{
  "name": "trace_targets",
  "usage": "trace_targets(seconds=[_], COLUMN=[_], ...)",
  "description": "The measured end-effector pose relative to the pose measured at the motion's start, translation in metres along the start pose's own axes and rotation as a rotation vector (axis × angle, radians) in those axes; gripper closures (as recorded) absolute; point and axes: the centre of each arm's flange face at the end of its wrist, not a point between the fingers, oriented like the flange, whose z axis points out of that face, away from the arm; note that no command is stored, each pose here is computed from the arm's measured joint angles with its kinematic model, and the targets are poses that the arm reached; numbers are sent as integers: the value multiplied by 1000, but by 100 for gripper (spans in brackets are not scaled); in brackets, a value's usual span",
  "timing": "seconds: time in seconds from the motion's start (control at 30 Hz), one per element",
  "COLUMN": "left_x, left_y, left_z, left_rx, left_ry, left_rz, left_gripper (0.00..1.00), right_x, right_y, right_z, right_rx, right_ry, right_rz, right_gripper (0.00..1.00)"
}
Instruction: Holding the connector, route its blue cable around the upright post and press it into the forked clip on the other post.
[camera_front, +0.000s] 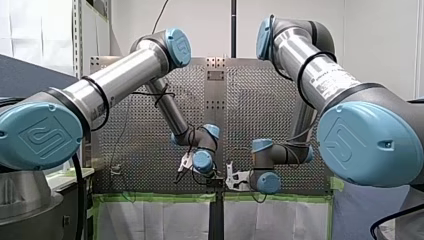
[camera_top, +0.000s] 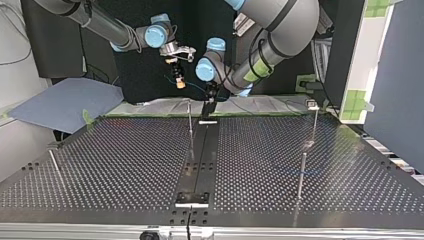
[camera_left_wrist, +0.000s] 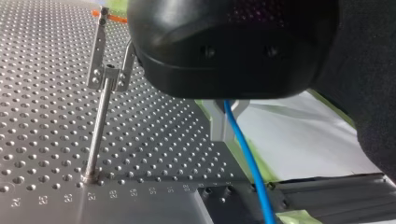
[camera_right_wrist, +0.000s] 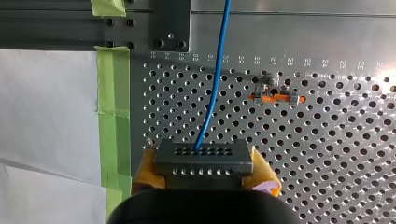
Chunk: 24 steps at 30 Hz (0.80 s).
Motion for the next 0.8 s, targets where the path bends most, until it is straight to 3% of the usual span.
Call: trace_targets(seconds=[0.17, 0.33, 0.5, 0.6, 0.8], left_x=[0, 0, 0, 0, 0], left_y=[0, 0, 0, 0, 0], left_z=[0, 0, 0, 0, 0], left_rx=[0, 0, 0, 0, 0], left_ry=[0, 0, 0, 0, 0], left_rz=[0, 0, 0, 0, 0], left_gripper=[100, 100, 100, 100, 100], right_x=[-8, -37, -67, -75, -78], right_y=[4, 9, 9, 9, 9], right_z=[1, -7, -19, -22, -24], right_rx=[-21, -63, -79, -80, -80], right_ry=[-24, -110, -201, -222, -229], right_rz=[-13, -22, -22, -22, -22], right_gripper=[100, 100, 100, 100, 100])
